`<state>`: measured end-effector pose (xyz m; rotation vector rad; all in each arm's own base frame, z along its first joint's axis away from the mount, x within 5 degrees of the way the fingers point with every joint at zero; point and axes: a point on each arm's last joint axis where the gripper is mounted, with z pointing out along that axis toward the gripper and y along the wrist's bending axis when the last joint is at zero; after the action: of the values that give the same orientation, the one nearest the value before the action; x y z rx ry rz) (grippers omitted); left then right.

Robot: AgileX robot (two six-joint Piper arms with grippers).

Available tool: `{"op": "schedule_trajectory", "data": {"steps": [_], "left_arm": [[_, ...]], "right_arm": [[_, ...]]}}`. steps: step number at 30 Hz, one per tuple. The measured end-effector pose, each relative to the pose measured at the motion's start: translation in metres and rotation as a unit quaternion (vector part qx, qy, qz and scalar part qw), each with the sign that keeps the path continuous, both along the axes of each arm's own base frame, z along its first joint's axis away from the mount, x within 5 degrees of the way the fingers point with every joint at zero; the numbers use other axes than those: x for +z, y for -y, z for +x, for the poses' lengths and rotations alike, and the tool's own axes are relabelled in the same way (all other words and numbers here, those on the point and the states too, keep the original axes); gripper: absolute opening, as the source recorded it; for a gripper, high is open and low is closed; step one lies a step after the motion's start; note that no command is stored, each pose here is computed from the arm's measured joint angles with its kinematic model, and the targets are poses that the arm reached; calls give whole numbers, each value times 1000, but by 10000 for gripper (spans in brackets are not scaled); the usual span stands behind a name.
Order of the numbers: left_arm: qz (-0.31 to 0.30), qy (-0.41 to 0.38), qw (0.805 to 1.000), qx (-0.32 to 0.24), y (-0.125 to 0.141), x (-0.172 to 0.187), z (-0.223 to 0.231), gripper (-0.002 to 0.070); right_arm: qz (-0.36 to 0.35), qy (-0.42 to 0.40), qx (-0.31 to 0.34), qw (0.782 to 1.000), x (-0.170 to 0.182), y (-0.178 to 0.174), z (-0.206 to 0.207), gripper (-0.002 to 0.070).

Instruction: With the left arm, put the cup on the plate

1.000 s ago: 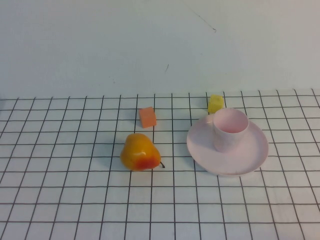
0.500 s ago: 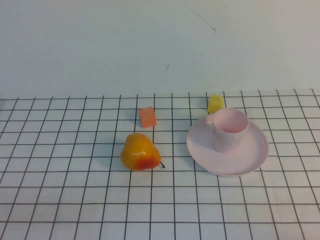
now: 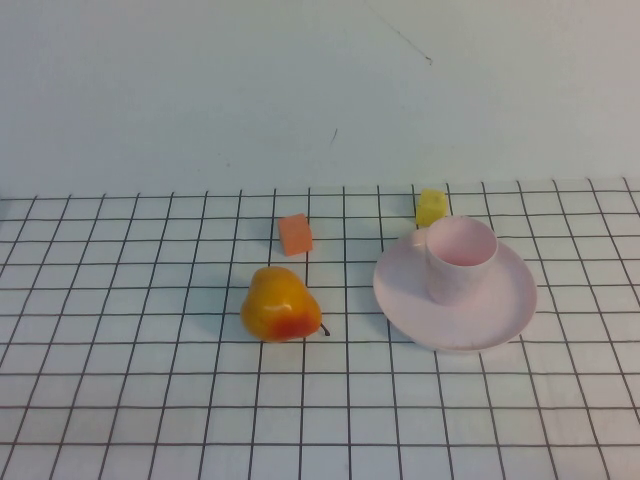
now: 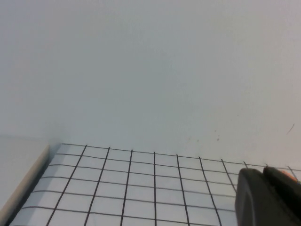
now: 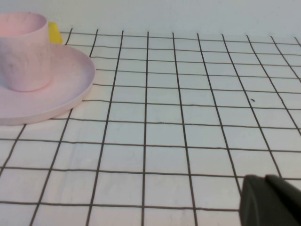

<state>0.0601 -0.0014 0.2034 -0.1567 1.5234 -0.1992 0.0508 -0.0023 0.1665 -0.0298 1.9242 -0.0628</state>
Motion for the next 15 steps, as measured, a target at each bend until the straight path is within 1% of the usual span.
{"op": "schedule_trajectory", "data": {"steps": [4,7,12,15], "left_arm": [[35,-20,999,5,-1,-5,-3,-2],[48,-67,997,1,0,-14,-4,-2],[36,-147,988,-11,1,-28,-6,-2],[38,-159,986,-13,2,-30,-7,-2]], "right_arm": [[0,0,0,1000,0,0,0,-2],[0,0,0,1000,0,0,0,-2],[0,0,0,1000,0,0,0,-2],[0,0,0,1000,0,0,0,-2]]}}
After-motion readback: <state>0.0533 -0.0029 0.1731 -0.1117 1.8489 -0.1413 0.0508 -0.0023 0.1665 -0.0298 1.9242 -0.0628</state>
